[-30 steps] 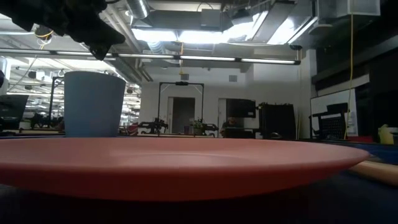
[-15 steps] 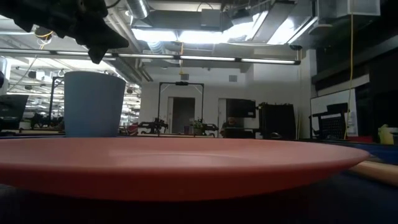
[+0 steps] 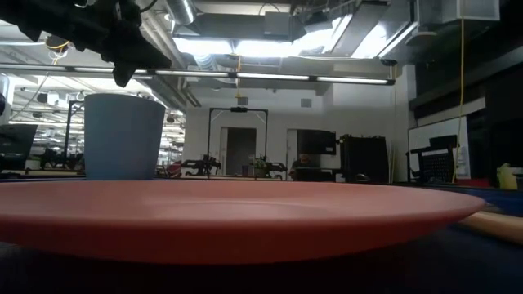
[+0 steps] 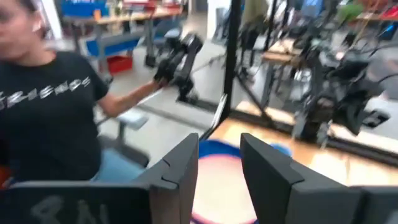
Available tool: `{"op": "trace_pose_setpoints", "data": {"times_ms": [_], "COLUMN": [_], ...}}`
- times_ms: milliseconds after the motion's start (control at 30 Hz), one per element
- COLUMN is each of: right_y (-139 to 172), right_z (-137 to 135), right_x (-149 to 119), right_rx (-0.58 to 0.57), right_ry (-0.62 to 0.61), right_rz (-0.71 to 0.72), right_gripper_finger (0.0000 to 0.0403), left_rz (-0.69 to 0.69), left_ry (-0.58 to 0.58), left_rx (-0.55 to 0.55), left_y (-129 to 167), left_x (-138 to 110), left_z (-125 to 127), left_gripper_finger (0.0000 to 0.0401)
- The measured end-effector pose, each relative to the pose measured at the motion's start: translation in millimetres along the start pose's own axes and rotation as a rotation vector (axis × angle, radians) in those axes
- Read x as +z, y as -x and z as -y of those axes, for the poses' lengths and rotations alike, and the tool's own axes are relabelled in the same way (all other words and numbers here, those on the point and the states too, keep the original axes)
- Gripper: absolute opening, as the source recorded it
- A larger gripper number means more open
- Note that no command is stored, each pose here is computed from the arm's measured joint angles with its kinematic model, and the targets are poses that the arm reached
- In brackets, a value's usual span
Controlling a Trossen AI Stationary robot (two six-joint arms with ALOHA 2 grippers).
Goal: Pick and place plate/cup/fork/spoon on tray
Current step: Return to Home Position
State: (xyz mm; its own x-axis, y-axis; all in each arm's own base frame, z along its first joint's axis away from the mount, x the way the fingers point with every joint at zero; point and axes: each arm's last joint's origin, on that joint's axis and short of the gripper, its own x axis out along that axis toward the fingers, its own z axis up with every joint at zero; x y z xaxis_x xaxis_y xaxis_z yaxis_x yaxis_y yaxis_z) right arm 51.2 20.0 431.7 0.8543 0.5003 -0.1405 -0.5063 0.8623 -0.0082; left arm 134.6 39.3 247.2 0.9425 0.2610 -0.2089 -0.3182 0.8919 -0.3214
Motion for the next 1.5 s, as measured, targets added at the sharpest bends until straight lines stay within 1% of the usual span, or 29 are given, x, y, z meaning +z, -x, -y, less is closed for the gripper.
{"op": "trace_pose_setpoints", "data": {"times_ms": [100,167,300,400,467,567,700,800,933,1067,1167,1300,1500], "right_y": [-11,-15,-26,-33,-35,-41,-46,-51,-54,-56,-59,-60,-62], "right_z": [3,4,10,11,10,10,10,11,12,12,13,14,18], "right_x": [-8,-18,-50,-69,-82,-111,-137,-158,-175,-192,-206,-220,-232], "right_rx": [-0.013,-0.02,-0.126,-0.128,-0.102,-0.084,-0.077,-0.079,-0.11,-0.141,-0.164,-0.193,-0.345], "right_ry": [0.021,-0.001,-0.079,-0.097,-0.091,-0.091,-0.089,-0.092,-0.102,-0.084,-0.109,-0.126,-0.184], "right_rz": [0.057,0.022,-0.04,0.064,0.135,0.159,0.25,0.223,0.216,0.181,0.158,0.163,0.143], "right_gripper_finger": [0.0124,0.0124,0.0124,0.0124,0.0124,0.0124,0.0124,0.0124,0.0124,0.0124,0.0124,0.0124,0.0124], "left_rz": [-0.002,-0.002,-0.002,-0.001,-0.001,0.003,0.034,0.067,0.107,0.169,0.186,0.2,0.198], "left_ry": [0.0,0.0,0.007,0.007,0.001,-0.024,-0.034,-0.037,-0.006,0.012,0.001,-0.02,-0.012], "left_rx": [0.001,0.001,0.001,0.001,-0.001,-0.034,-0.108,-0.146,-0.177,-0.208,-0.21,-0.211,-0.211], "left_y": [0,0,0,0,0,-1,-6,-9,-9,-5,-4,-3,-3], "left_x": [0,0,0,0,0,-1,-18,-37,-61,-77,-76,-75,-75], "left_z": [0,0,0,0,0,1,-1,-5,-11,-16,-16,-15,-15], "left_gripper_finger": [0.0,0.0,0.0,0.0,0.0,0.0,0.0,0.0,0.0,0.0,0.0,0.0,0.0]}}
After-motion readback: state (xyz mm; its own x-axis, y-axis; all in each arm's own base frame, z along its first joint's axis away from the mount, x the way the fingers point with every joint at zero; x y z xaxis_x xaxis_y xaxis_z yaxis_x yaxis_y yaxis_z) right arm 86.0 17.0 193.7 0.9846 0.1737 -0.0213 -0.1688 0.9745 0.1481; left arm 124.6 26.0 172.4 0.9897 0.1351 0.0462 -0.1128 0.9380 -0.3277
